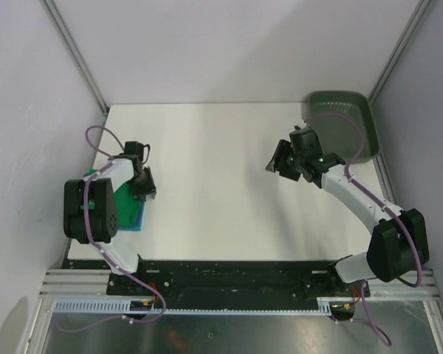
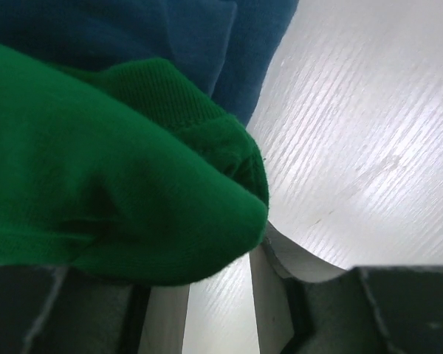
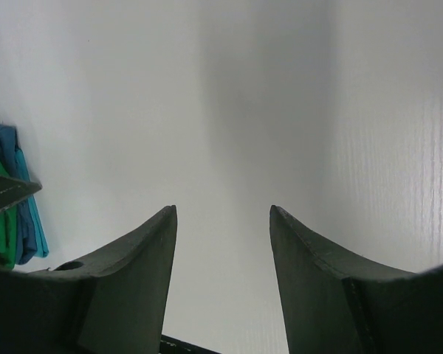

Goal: Fold and stack the t-shirts
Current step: Put the neatly folded tshirt into the corner of the board with both arms

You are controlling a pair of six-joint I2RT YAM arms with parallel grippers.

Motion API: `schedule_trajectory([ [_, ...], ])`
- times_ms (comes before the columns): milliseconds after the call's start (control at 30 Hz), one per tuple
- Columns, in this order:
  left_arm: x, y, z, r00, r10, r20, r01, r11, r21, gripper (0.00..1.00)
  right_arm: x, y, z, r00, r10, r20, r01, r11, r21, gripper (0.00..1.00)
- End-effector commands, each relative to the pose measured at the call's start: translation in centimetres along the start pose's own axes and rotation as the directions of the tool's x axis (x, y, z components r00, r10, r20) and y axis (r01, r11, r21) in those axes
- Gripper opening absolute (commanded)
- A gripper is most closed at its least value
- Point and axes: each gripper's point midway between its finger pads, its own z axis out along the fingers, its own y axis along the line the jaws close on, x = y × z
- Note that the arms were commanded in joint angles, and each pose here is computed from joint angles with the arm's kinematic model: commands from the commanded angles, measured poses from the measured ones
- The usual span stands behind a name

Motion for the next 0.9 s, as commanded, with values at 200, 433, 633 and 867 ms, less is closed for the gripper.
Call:
schedule_trajectory([
  [200, 0.2, -6.7, -5.1, 0.987, 0.124, 0.098, -0.141, 0.971, 0.192, 0.40, -1.4, 0.3, -0.6, 0.999, -0.023, 0.038, 0.025, 0.999, -0.045, 0.59],
  [433, 3.1, -19.1, -13.2, 0.915, 0.281, 0.289, -0.378, 0.850, 0.368, 0.50, -1.6, 0.2, -3.3, 0.998, -0.012, 0.054, 0.015, 0.999, -0.048, 0.60],
  [633, 5.9, -22.4, -18.5, 0.850, 0.306, 0.429, -0.488, 0.765, 0.420, 0.64, 0.3, 0.0, -6.4, 0.998, -0.028, 0.061, 0.033, 0.995, -0.093, 0.66],
  [867, 6.5, -20.6, -22.1, 0.816, 0.224, 0.533, -0.504, 0.727, 0.466, 0.99, 1.2, -1.3, -9.8, 0.989, -0.051, 0.139, 0.068, 0.990, -0.120, 0.78],
])
